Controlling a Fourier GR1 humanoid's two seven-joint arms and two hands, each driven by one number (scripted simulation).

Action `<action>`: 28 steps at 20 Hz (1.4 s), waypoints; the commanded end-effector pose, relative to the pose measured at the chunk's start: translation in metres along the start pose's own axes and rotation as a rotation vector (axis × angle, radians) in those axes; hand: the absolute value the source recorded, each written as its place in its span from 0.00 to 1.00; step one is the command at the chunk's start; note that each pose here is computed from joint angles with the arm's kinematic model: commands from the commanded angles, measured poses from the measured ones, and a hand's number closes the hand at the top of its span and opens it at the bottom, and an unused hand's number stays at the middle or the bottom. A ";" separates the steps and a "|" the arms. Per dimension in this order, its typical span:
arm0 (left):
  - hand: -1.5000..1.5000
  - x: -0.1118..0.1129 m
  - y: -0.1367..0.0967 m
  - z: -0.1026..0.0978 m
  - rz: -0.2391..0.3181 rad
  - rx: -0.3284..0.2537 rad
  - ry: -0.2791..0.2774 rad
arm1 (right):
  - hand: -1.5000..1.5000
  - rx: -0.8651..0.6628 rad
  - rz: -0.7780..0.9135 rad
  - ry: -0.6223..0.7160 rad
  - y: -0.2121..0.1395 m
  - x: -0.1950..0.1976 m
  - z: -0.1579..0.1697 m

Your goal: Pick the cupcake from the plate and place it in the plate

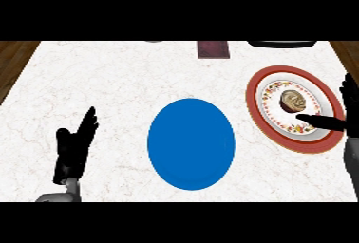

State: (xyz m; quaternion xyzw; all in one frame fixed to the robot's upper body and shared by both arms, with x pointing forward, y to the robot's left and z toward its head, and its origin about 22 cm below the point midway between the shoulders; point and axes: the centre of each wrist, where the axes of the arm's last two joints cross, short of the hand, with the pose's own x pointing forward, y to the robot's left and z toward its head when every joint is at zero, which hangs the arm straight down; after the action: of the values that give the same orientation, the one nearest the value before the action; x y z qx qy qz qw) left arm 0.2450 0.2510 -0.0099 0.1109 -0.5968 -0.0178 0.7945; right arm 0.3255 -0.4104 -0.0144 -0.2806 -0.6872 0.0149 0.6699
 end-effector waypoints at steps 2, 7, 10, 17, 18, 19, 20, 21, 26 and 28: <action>0.50 -0.012 0.011 -0.007 -0.009 0.015 0.001 | 0.00 -0.043 0.042 0.022 -0.023 -0.005 -0.003; 0.50 -0.008 0.015 0.007 -0.019 0.011 0.000 | 0.00 -0.030 0.066 0.043 -0.029 -0.018 0.013; 0.50 0.013 -0.006 0.007 0.017 -0.005 -0.001 | 0.00 -0.058 0.064 0.049 -0.029 -0.042 0.025; 0.50 -0.014 -0.001 -0.011 0.011 0.013 0.005 | 0.00 -0.124 0.063 0.069 -0.070 -0.038 0.025; 0.50 0.009 0.007 -0.011 -0.007 0.009 -0.003 | 0.00 -0.122 0.062 0.051 -0.071 -0.021 0.009; 0.50 0.000 -0.003 -0.014 0.000 0.006 -0.010 | 0.00 -0.145 0.065 0.039 -0.059 -0.046 0.029; 0.50 0.010 -0.009 -0.015 -0.007 -0.003 0.002 | 0.00 -0.144 0.055 0.037 -0.073 -0.041 0.026; 0.50 0.008 0.004 -0.002 0.007 0.001 -0.022 | 0.00 -0.169 0.056 0.056 -0.079 -0.056 0.039; 0.50 0.010 -0.010 -0.007 0.015 -0.005 0.001 | 0.00 -0.232 0.094 0.092 -0.097 -0.051 0.037; 0.50 0.025 0.003 -0.018 -0.015 0.012 -0.008 | 0.00 -0.242 0.069 0.088 -0.112 -0.058 0.047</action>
State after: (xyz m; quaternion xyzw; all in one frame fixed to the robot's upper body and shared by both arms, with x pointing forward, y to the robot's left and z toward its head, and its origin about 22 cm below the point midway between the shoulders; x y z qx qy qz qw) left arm 0.2533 0.2512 -0.0043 0.1103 -0.5982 -0.0182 0.7935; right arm 0.2537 -0.5001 -0.0255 -0.3714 -0.6485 -0.0392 0.6633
